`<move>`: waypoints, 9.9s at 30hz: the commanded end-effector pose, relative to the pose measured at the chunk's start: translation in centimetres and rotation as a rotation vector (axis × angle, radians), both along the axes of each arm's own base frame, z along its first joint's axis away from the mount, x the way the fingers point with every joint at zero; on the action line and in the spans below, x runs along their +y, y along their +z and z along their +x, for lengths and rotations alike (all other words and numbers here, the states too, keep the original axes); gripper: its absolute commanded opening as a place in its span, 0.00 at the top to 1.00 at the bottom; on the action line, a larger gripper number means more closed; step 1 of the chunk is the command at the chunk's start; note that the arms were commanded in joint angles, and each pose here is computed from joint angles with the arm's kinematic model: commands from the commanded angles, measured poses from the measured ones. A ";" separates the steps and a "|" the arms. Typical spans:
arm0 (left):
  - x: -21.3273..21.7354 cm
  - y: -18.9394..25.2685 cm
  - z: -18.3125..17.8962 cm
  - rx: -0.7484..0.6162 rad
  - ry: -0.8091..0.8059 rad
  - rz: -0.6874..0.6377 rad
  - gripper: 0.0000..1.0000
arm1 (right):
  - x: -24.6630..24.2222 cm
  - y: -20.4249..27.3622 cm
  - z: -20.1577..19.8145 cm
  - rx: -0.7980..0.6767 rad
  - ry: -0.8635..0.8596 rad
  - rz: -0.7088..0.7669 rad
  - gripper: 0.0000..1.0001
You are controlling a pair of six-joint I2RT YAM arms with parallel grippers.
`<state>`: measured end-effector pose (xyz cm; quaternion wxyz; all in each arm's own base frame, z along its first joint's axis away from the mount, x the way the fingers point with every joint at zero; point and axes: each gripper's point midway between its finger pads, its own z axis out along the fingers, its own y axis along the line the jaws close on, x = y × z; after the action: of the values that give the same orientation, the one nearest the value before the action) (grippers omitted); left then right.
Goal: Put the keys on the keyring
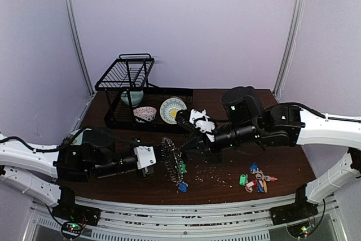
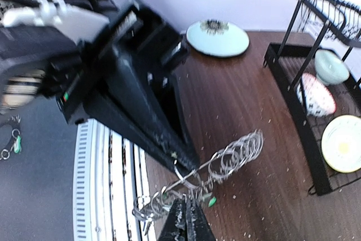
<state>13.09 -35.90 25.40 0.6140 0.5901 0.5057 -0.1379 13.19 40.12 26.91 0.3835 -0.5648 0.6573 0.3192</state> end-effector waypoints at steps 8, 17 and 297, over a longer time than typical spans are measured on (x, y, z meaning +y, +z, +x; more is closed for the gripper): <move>-0.7 5.4 -0.2 0.032 -0.018 -0.189 1.00 | 0.5 2.1 -0.7 -0.068 0.056 0.103 1.00; -0.9 5.4 -0.2 0.043 -0.021 -0.194 1.00 | 0.5 1.7 -0.9 -0.073 0.073 0.094 1.00; 1.5 6.8 2.1 0.393 0.216 -0.389 1.00 | -2.2 4.6 3.0 -0.050 -0.154 0.271 0.64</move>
<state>13.33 -35.64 30.00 0.5838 0.4349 0.6222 -0.2878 12.83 39.06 32.08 0.5276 -0.5378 0.5764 0.3164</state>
